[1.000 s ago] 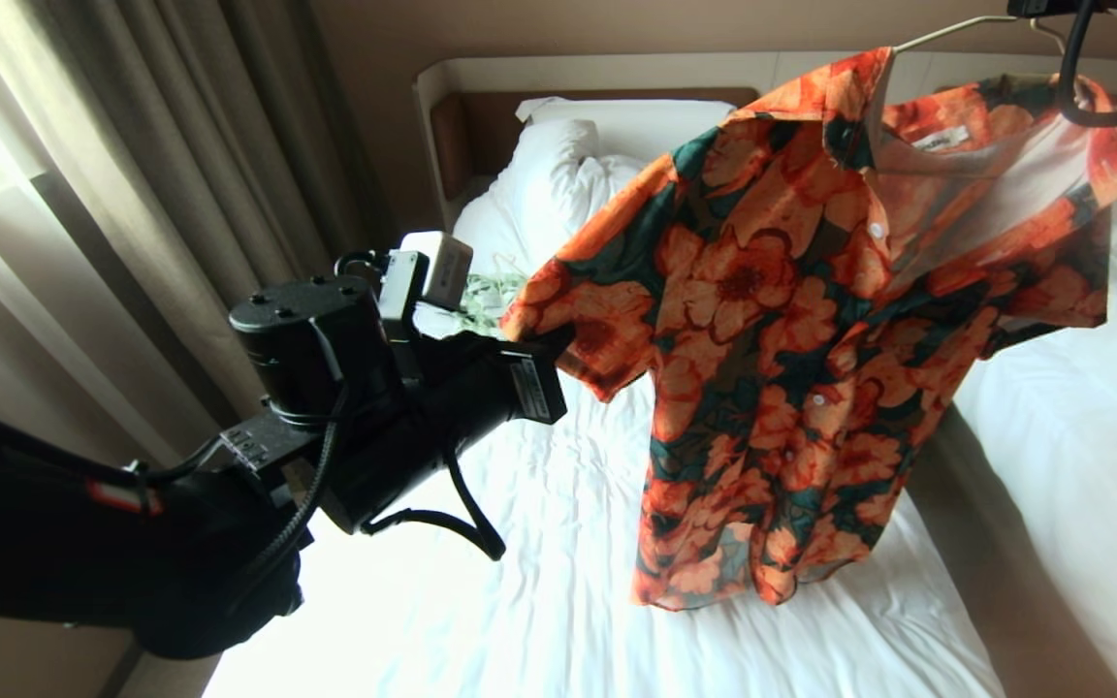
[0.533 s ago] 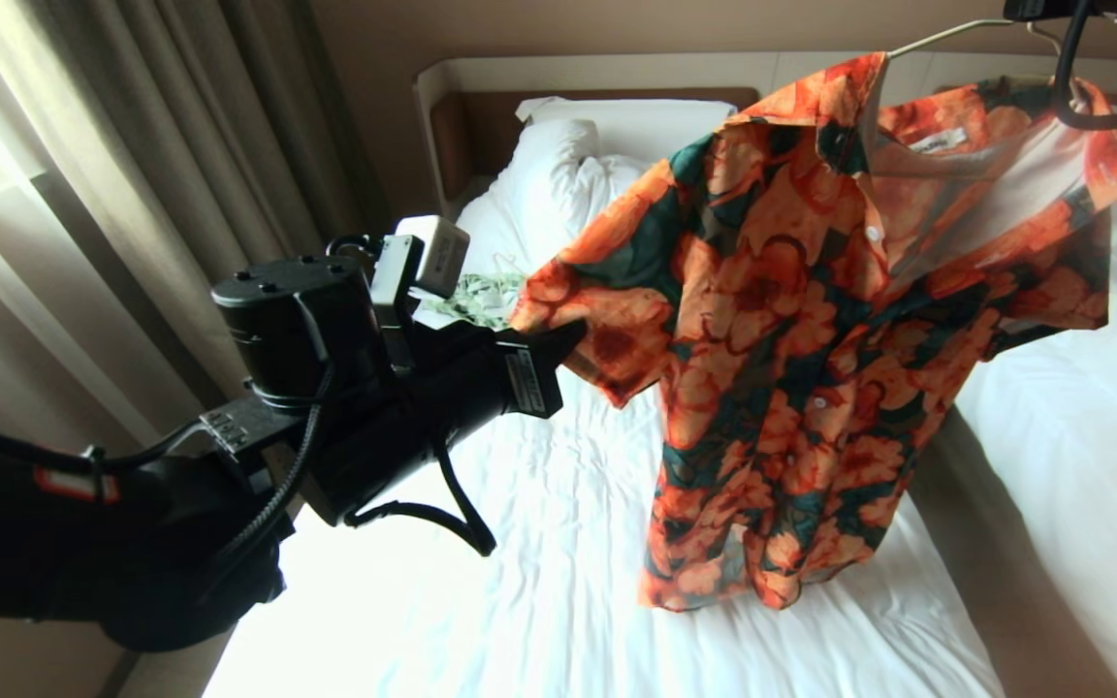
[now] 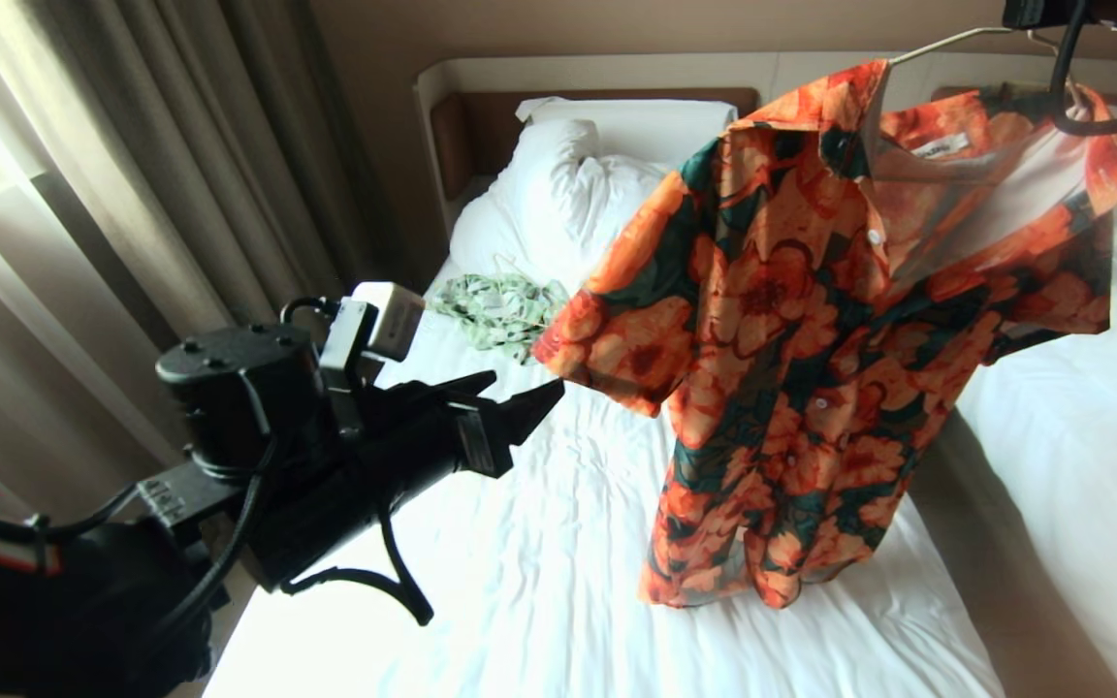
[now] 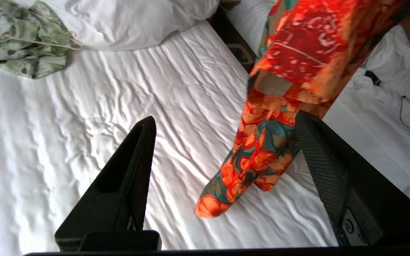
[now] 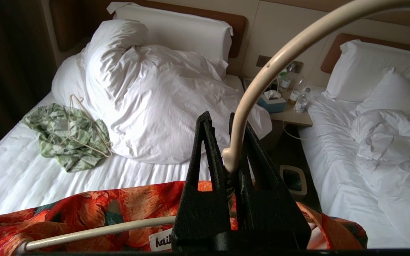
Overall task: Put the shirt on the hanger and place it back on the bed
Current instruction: Take the clothes hanger out of the clothes
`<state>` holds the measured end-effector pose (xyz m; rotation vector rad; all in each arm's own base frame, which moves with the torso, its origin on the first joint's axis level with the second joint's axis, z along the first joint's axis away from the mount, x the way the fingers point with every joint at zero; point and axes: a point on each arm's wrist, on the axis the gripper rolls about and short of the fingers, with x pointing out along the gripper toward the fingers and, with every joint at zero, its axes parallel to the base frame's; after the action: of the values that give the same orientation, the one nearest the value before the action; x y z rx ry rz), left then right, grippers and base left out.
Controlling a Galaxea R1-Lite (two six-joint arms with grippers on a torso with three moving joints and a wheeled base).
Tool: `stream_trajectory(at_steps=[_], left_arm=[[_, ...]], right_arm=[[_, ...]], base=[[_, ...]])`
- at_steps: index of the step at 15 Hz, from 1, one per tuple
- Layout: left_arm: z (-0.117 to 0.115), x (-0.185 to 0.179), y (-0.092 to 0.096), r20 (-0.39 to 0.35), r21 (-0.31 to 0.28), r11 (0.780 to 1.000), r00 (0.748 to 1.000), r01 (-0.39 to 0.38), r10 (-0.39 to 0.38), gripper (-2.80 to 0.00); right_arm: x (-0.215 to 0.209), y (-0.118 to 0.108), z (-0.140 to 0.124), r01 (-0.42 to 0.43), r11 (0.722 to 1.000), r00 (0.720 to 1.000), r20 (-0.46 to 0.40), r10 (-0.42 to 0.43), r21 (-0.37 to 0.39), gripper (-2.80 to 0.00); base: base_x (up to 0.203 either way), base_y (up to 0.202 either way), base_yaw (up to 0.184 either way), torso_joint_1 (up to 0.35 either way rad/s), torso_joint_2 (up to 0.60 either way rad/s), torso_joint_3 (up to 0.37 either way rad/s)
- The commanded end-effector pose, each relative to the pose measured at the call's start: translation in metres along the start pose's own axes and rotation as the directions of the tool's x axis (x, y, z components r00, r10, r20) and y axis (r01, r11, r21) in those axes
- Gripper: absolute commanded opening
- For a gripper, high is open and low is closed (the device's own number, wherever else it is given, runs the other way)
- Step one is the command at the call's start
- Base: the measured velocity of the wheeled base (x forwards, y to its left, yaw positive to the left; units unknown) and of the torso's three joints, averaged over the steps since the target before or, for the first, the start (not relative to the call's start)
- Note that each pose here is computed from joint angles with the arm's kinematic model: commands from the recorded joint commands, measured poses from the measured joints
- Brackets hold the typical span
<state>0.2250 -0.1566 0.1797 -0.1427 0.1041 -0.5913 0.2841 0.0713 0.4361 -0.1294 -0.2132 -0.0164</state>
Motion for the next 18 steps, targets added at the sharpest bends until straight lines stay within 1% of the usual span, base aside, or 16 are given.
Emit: stream_trajectory(at_steps=[1, 2, 3, 4, 5, 6, 7, 8, 9, 11, 12, 15, 18], left_arm=[[-0.01, -0.023, 0.019, 0.031, -0.004, 0.998, 0.998, -0.056, 0.057, 0.0], [-0.014, -0.037, 0.029, 0.051, -0.006, 0.996, 0.994, -0.093, 0.093, -2.8], [-0.015, -0.051, 0.039, 0.068, -0.008, 0.991, 0.989, -0.133, 0.133, -2.8], [-0.015, -0.066, 0.046, 0.083, -0.011, 0.988, 0.984, -0.157, 0.157, -2.8], [-0.014, -0.081, 0.05, 0.1, -0.012, 0.986, 0.981, -0.168, 0.168, -2.8], [-0.013, -0.096, 0.054, 0.117, -0.012, 0.984, 0.977, -0.177, 0.177, -2.8], [-0.012, -0.109, 0.057, 0.135, -0.011, 0.982, 0.973, -0.189, 0.188, -2.8], [-0.014, -0.12, 0.06, 0.138, -0.013, 0.978, 0.968, -0.21, 0.209, -2.8], [-0.02, -0.127, 0.062, 0.121, -0.017, 0.973, 0.965, -0.231, 0.231, -2.8], [-0.022, -0.139, 0.06, 0.138, -0.017, 0.969, 0.959, -0.248, 0.248, -2.8], [-0.024, -0.146, 0.058, 0.147, -0.016, 0.968, 0.957, -0.249, 0.249, -2.8], [-0.031, -0.158, 0.054, 0.142, -0.022, 0.967, 0.957, -0.253, 0.253, -2.8], [-0.034, -0.163, 0.053, 0.115, -0.035, 0.965, 0.958, -0.26, 0.263, -2.8]], right_arm=[[0.001, 0.002, -0.001, -0.003, 1.0, 1.0, -0.003, 0.003, -0.002, -2.8], [0.001, 0.002, 0.0, -0.003, 1.0, 1.0, 0.0, 0.003, -0.003, -2.8], [0.001, 0.001, 0.0, -0.002, 1.0, 1.0, 0.003, 0.002, -0.004, -2.8], [0.001, 0.001, 0.002, 0.001, 1.0, 1.0, 0.022, -0.001, 0.0, -2.8], [0.003, 0.001, 0.005, 0.007, 1.0, 0.998, 0.06, -0.007, 0.0, -2.8], [0.006, 0.002, 0.006, 0.019, 0.999, 0.995, 0.1, -0.016, -0.026, -2.8], [0.009, 0.003, 0.008, 0.034, 0.998, 0.99, 0.141, -0.027, -0.049, -2.8], [0.013, 0.005, 0.008, 0.048, 0.997, 0.982, 0.184, -0.037, -0.057, -2.8], [0.017, 0.007, 0.009, 0.063, 0.996, 0.973, 0.225, -0.047, -0.063, -2.8], [0.019, 0.007, 0.013, 0.087, 0.995, 0.951, 0.301, -0.067, -0.053, -2.8], [0.019, 0.007, 0.014, 0.092, 0.995, 0.943, 0.323, -0.073, -0.046, -2.8], [0.019, 0.009, 0.017, 0.092, 0.995, 0.933, 0.353, -0.075, -0.032, -2.8], [0.02, 0.011, 0.016, 0.095, 0.995, 0.932, 0.354, -0.079, -0.03, -2.8]], base=[[0.0, 0.0, 0.0, 0.0, 0.0, 0.0], [0.0, 0.0, 0.0, 0.0, 0.0, 0.0], [0.0, 0.0, 0.0, 0.0, 0.0, 0.0], [0.0, 0.0, 0.0, 0.0, 0.0, 0.0], [0.0, 0.0, 0.0, 0.0, 0.0, 0.0], [0.0, 0.0, 0.0, 0.0, 0.0, 0.0], [0.0, 0.0, 0.0, 0.0, 0.0, 0.0], [0.0, 0.0, 0.0, 0.0, 0.0, 0.0], [0.0, 0.0, 0.0, 0.0, 0.0, 0.0], [0.0, 0.0, 0.0, 0.0, 0.0, 0.0], [0.0, 0.0, 0.0, 0.0, 0.0, 0.0], [0.0, 0.0, 0.0, 0.0, 0.0, 0.0], [0.0, 0.0, 0.0, 0.0, 0.0, 0.0]])
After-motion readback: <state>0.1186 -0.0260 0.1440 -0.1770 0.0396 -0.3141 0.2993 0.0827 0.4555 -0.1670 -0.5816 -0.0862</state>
